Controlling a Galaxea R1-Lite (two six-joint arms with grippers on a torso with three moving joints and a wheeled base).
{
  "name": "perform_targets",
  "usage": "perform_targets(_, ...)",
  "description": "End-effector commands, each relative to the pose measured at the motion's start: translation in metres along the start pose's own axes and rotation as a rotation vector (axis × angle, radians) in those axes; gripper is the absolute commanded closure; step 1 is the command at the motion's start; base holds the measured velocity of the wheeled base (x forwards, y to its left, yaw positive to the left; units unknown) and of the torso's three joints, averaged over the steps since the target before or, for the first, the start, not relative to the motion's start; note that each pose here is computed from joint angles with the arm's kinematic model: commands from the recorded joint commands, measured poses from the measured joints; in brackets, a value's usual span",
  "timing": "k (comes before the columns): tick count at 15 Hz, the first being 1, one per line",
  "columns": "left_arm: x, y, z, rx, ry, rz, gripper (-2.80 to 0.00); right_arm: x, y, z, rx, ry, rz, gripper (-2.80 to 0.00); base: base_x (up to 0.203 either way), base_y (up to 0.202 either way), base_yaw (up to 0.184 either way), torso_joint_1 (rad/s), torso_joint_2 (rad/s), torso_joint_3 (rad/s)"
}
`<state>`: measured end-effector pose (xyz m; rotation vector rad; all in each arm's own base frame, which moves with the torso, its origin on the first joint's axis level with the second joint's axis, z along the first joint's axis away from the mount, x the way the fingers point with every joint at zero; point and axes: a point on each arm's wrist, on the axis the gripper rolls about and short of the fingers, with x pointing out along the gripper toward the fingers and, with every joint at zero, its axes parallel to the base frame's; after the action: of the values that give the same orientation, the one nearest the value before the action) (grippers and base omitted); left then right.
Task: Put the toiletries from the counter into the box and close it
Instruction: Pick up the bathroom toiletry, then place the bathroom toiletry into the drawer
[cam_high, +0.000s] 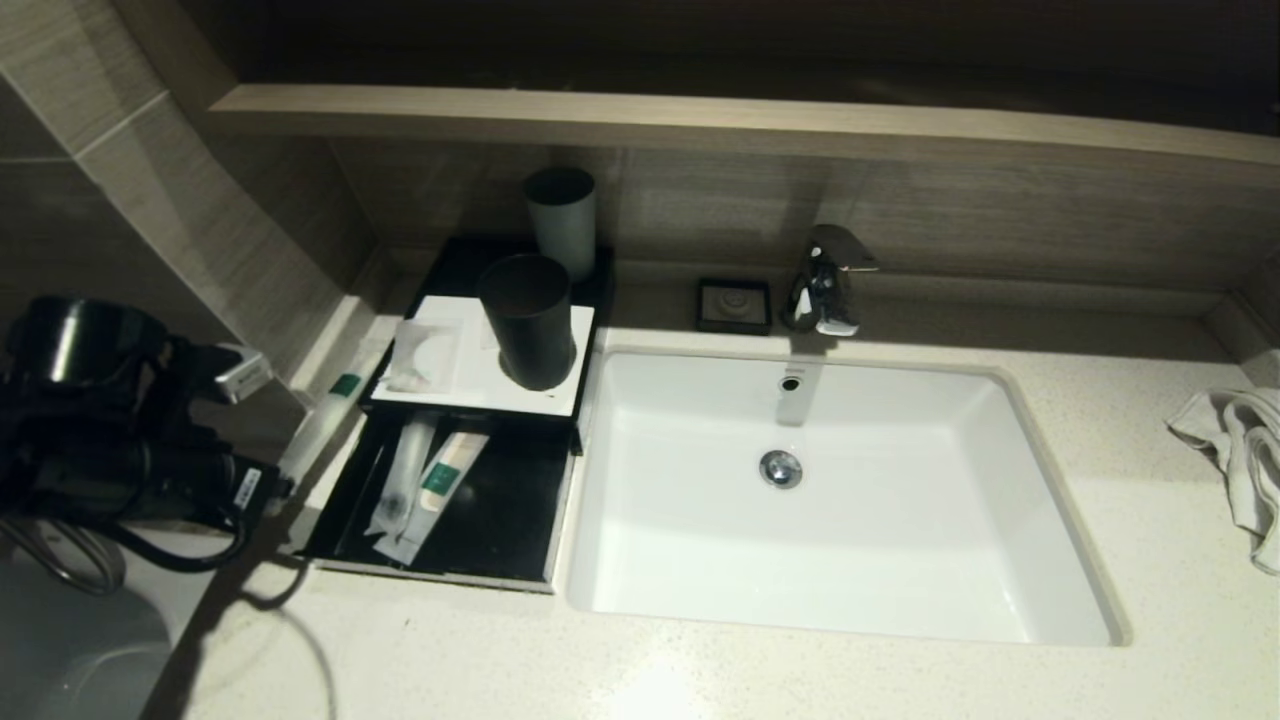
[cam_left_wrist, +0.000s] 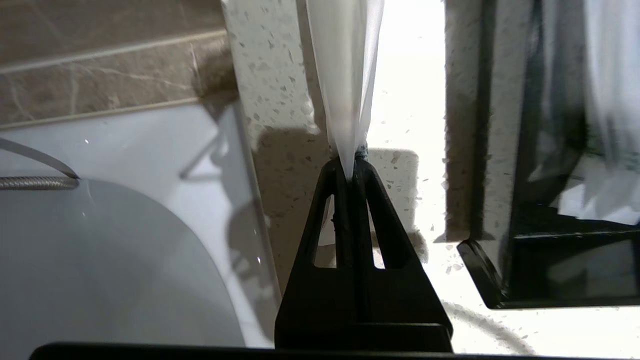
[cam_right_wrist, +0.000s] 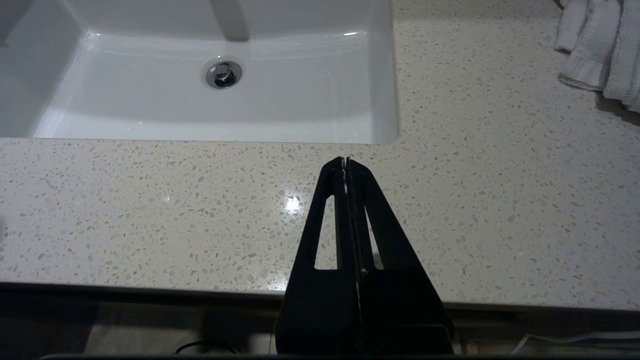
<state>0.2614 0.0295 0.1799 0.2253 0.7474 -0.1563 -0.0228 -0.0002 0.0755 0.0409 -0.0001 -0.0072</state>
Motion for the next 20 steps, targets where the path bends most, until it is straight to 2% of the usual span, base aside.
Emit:
perform_targets(1,-0.021,-0.001,0.005,0.011,-0.067,0.022,0.0,0.0,0.0,0.0,0.001,0.0,0.0,0.0,0.0,0.0,0.0,0.0,0.0,0.0)
perform_targets(6,-0.046,-0.001,0.018,0.015,-0.16,0.053,0.0,0.0,0.0,0.0,0.001,0.0,0.0,0.0,0.0,0.0,0.0,0.0,0.0,0.0)
perform_targets(10,-0.059,-0.003,0.018,0.017,-0.187,0.063,0.0,0.0,0.0,0.0,0.001,0.0,0.0,0.0,0.0,0.0,0.0,0.0,0.0,0.0)
perform_targets(11,-0.061,-0.003,0.019,0.003,-0.19,0.062,0.0,0.0,0.0,0.0,0.001,0.0,0.0,0.0,0.0,0.0,0.0,0.0,0.0,0.0)
perform_targets(15,-0.082,-0.004,0.029,-0.136,-0.185,0.039,0.0,0.0,0.0,0.0,0.001,0.0,0.0,0.0,0.0,0.0,0.0,0.0,0.0,0.0)
perform_targets(20,-0.104,-0.006,0.039,-0.224,-0.172,0.017,0.0,0.0,0.0,0.0,0.001,0.0,0.0,0.0,0.0,0.0,0.0,0.0,0.0,0.0)
